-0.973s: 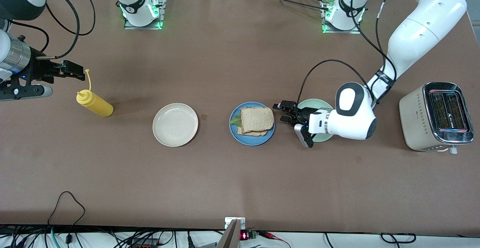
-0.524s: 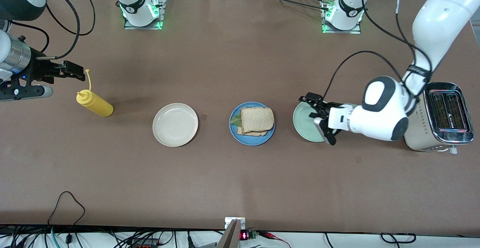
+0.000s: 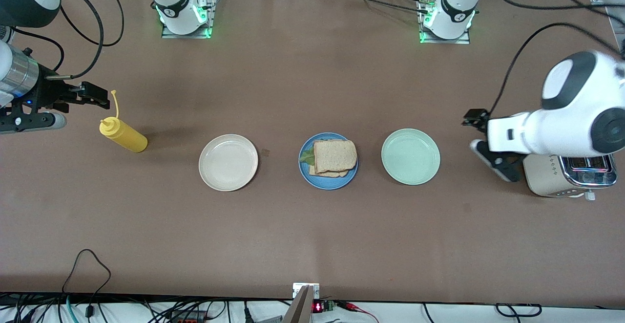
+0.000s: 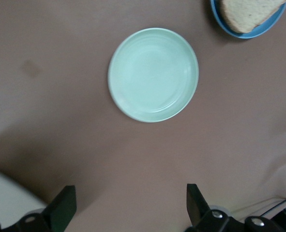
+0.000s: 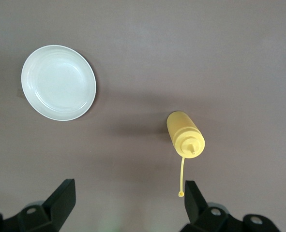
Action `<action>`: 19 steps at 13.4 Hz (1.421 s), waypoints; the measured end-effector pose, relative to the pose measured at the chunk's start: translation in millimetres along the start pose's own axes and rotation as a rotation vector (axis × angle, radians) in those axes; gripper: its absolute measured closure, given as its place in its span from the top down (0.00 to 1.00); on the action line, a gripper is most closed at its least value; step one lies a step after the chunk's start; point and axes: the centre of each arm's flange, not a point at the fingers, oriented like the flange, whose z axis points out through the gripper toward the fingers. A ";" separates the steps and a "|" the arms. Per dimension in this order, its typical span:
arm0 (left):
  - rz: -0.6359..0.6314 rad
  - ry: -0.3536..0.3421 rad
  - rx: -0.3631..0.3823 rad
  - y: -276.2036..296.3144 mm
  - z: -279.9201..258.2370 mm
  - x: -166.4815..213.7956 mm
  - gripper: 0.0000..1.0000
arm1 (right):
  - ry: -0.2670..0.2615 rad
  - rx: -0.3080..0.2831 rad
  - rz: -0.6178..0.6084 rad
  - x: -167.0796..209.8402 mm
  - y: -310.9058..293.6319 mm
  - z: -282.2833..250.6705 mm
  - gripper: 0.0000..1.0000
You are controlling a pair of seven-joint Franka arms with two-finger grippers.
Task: Make sandwich in blue plate with both arms
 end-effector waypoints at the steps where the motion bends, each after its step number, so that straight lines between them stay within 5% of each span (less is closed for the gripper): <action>1: -0.025 0.010 0.048 3.4 -22.6 -10.6 1.00 | 0.001 0.000 0.000 0.1 0.0 0.0 1.00; 3: -0.098 0.033 0.129 18.9 -60.4 -30.2 1.00 | 0.000 0.000 -0.001 0.2 -0.2 0.2 1.00; 9: -0.476 0.197 0.153 59.0 -107.6 -76.9 1.00 | -0.004 0.000 -0.002 1.4 -0.8 2.4 1.00; 12: -0.525 0.255 0.126 59.1 -86.3 -83.7 1.00 | -0.006 0.000 -0.003 2.1 -0.9 3.6 1.00; 19: -0.513 0.254 0.127 69.4 -84.2 -88.8 1.00 | -0.008 0.000 -0.004 2.8 -1.4 4.9 1.00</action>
